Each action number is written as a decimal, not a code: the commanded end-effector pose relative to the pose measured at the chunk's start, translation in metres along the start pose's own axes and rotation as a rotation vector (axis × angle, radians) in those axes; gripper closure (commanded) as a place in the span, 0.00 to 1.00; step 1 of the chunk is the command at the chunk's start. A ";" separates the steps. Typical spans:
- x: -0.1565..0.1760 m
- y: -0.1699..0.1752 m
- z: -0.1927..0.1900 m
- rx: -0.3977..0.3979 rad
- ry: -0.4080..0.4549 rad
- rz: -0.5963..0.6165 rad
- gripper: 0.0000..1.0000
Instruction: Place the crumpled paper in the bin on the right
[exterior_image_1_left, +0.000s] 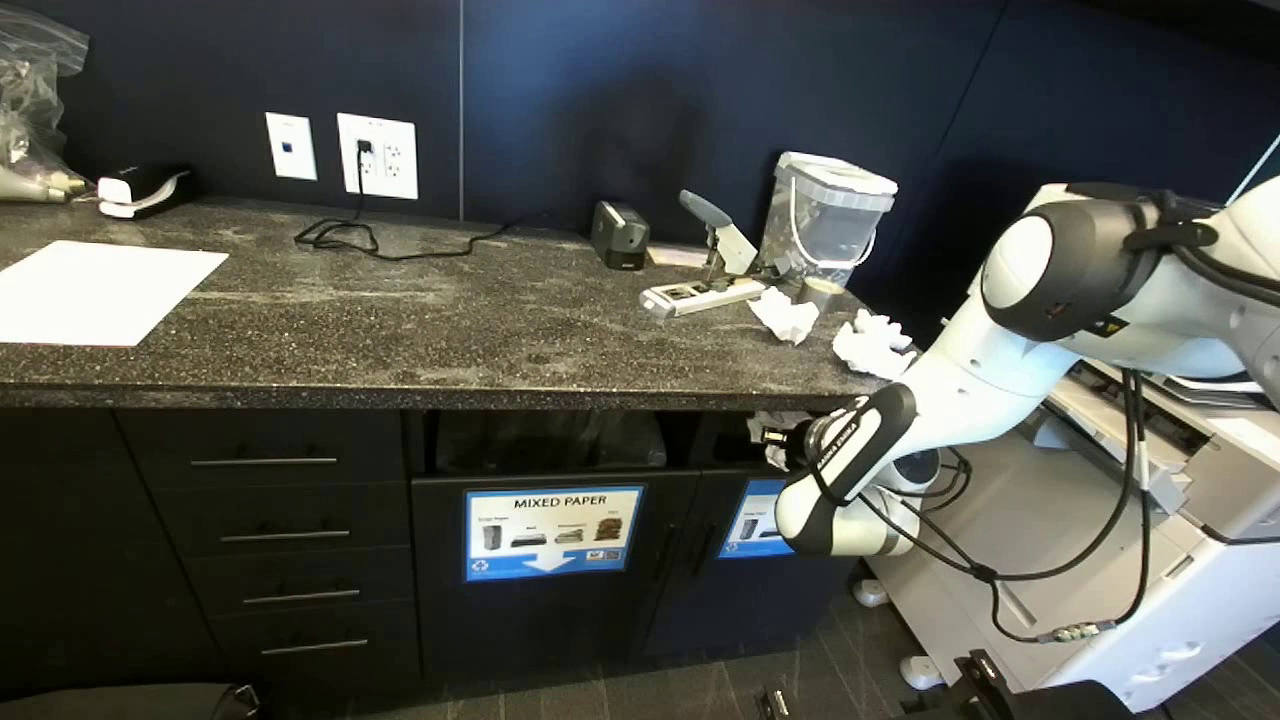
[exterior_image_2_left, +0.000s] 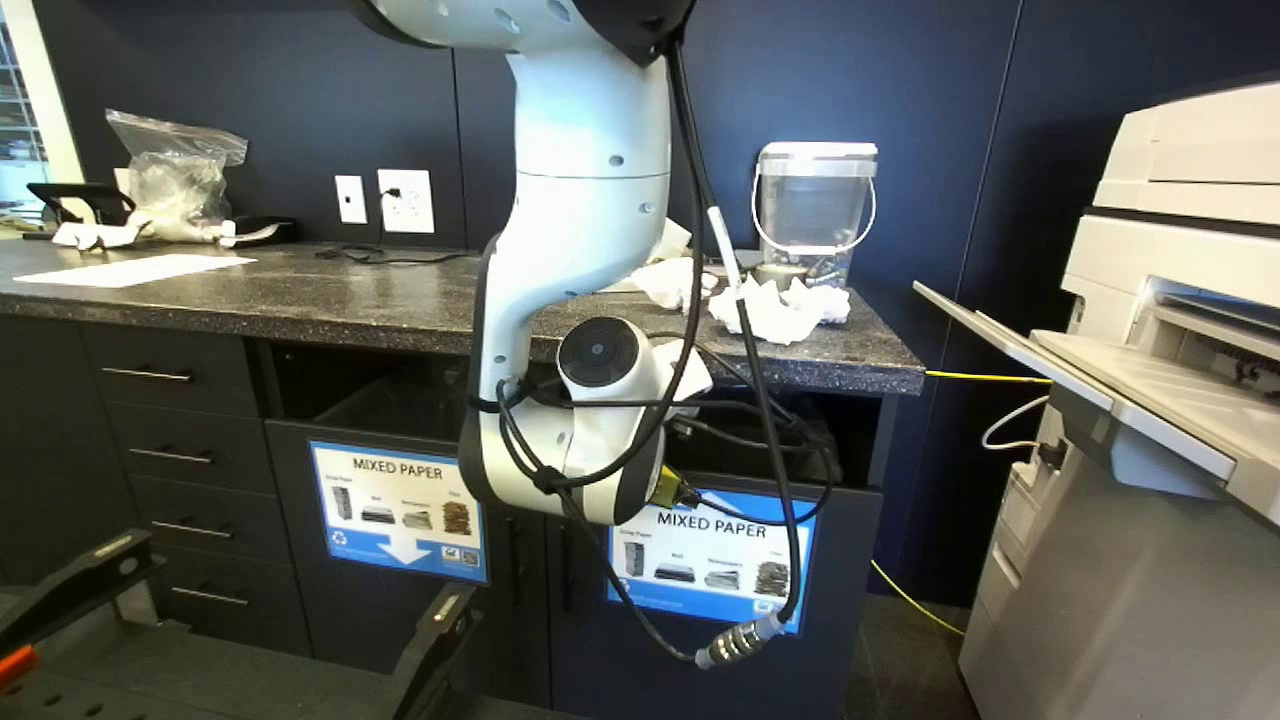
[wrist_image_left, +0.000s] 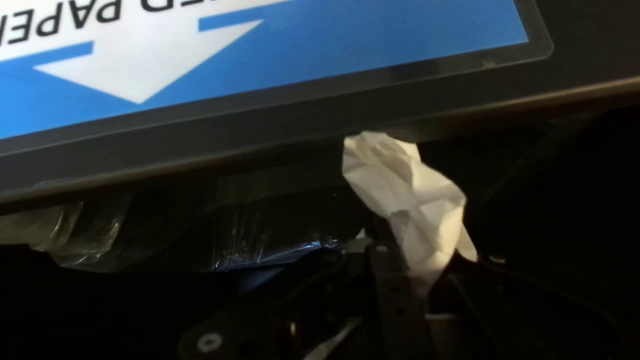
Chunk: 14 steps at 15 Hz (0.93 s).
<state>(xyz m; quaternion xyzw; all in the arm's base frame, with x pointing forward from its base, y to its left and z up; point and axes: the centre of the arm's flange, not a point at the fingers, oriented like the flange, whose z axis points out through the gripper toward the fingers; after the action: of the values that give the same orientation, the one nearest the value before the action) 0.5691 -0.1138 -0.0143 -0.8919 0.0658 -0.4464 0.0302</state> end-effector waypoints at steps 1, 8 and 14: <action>-0.002 0.007 0.015 0.024 0.048 0.017 0.97; -0.003 0.006 0.019 0.032 0.031 0.011 0.38; -0.001 0.004 0.013 0.032 -0.001 -0.022 0.00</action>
<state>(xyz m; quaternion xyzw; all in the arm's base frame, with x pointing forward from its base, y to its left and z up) 0.5739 -0.1131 -0.0264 -0.8929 0.0603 -0.4447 0.0377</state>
